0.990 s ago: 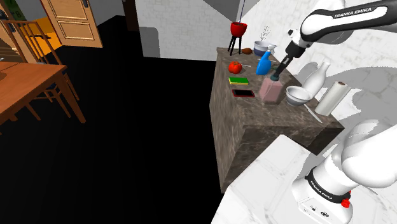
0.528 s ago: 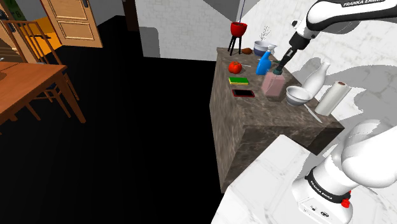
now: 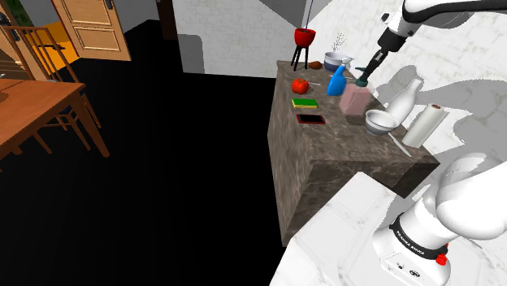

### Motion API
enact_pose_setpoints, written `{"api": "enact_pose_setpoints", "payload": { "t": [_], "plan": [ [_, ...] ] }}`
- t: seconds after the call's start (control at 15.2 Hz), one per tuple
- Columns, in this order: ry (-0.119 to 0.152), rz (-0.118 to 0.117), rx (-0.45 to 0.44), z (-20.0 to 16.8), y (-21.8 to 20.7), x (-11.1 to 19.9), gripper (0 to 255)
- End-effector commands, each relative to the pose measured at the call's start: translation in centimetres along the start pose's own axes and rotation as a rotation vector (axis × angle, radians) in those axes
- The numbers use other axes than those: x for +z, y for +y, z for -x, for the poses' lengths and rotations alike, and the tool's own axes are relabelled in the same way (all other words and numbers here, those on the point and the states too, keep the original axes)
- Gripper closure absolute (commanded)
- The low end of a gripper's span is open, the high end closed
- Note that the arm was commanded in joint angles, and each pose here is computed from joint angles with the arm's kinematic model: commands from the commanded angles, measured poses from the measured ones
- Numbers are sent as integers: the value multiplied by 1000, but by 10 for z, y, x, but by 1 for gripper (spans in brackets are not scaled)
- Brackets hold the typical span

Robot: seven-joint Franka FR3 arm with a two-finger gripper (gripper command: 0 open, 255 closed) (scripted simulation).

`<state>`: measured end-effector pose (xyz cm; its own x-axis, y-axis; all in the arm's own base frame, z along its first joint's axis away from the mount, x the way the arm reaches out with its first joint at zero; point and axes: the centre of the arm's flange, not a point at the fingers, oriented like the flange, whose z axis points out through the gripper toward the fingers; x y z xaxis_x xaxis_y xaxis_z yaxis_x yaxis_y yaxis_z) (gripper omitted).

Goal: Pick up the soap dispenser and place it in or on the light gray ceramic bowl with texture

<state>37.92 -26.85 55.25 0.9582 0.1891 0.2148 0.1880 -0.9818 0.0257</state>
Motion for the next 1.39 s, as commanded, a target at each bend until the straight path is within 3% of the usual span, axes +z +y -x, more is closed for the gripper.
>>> {"api": "enact_pose_setpoints", "payload": {
  "t": [0.0, 1.12, 1.32],
  "plan": [
    [0, 0, 0, 10, 22, -9, 255],
    [0, 0, 0, 117, 203, -87, 255],
    [0, 0, 0, 124, 211, -80, 255]
  ]
}}
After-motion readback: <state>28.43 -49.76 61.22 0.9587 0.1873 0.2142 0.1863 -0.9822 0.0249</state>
